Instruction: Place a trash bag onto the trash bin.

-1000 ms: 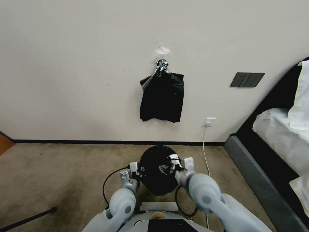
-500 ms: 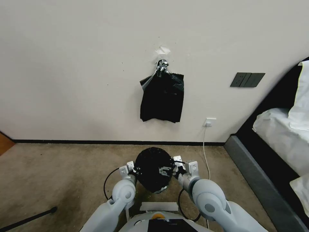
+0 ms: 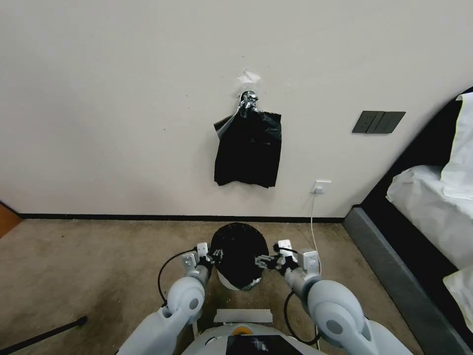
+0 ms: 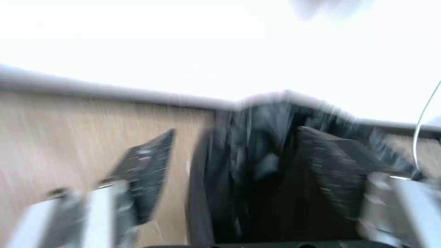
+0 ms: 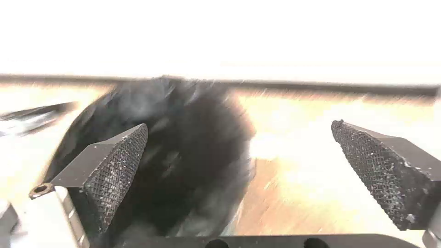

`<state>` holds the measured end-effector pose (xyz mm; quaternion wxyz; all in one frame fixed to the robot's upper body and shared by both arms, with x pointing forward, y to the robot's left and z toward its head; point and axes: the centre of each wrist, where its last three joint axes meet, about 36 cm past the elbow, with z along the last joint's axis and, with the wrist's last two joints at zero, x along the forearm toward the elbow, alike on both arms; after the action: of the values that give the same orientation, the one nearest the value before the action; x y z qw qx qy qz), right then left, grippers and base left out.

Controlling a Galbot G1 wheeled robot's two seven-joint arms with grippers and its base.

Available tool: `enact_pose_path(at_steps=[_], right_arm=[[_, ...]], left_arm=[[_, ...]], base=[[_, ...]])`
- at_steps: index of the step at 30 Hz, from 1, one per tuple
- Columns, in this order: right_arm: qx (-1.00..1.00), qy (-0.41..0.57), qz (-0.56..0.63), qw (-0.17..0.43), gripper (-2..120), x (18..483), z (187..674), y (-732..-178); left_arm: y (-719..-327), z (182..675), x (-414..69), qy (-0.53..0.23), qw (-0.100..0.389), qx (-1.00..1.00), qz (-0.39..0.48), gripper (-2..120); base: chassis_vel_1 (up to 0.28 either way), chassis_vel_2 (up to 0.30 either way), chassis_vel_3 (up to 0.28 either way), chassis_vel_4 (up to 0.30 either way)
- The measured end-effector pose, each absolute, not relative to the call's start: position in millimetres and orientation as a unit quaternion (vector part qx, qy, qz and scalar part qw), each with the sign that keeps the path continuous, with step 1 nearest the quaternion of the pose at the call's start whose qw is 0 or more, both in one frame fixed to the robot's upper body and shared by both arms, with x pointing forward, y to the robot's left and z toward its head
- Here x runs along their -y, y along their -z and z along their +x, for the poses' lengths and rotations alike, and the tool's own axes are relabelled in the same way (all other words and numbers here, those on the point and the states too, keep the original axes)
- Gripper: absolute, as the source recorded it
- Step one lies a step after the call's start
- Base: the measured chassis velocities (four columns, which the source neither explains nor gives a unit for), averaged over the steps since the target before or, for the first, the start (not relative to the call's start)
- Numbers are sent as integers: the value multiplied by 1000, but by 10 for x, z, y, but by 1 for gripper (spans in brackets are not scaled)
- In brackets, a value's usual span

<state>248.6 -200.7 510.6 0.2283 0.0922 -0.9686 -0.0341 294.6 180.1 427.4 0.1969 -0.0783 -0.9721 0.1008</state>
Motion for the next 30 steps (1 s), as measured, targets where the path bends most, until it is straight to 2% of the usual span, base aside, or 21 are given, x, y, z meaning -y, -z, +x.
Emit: enact_pose_path(at_steps=[2, 3, 4, 6, 7, 10, 16, 30], right_arm=[[973, 29, 84, 215, 100, 2037, 2452, -5047], [978, 17, 74, 196, 100, 2086, 2400, -4951], [989, -35, 43, 136, 100, 2217, 2258, -4656], [994, -83, 14, 76, 100, 2324, 2099, -4358], [994, -83, 14, 76, 100, 2324, 2099, -4358], [995, -103, -18, 9, 100, 2358, 1917, -4066], [995, -69, -52, -57, 100, 2242, 1848, -3919], [995, -56, -54, -59, 100, 2206, 1864, -3921]], left_arm=[[-4251, 2909, -1823, -93, 180, 976, -80, 81], [-4211, 2857, -1865, -79, 152, 982, -82, 85], [-4070, 2758, -1981, -33, 81, 993, -79, 93], [-3972, 2659, -2105, 3, 19, 997, -68, 99], [-3972, 2659, -2105, 3, 19, 997, -68, 99], [-3863, 2418, -2225, 24, -23, 998, -53, 100], [-3728, 2033, -2318, 34, -34, 998, -43, 100], [-3718, 2021, -2314, 30, -31, 998, -40, 100]], base=[[0, 0, 0, 0], [0, 0, 0, 0], [0, 0, 0, 0], [0, 0, 0, 0], [0, 0, 0, 0], [0, 0, 0, 0], [0, 0, 0, 0], [0, 0, 0, 0]])
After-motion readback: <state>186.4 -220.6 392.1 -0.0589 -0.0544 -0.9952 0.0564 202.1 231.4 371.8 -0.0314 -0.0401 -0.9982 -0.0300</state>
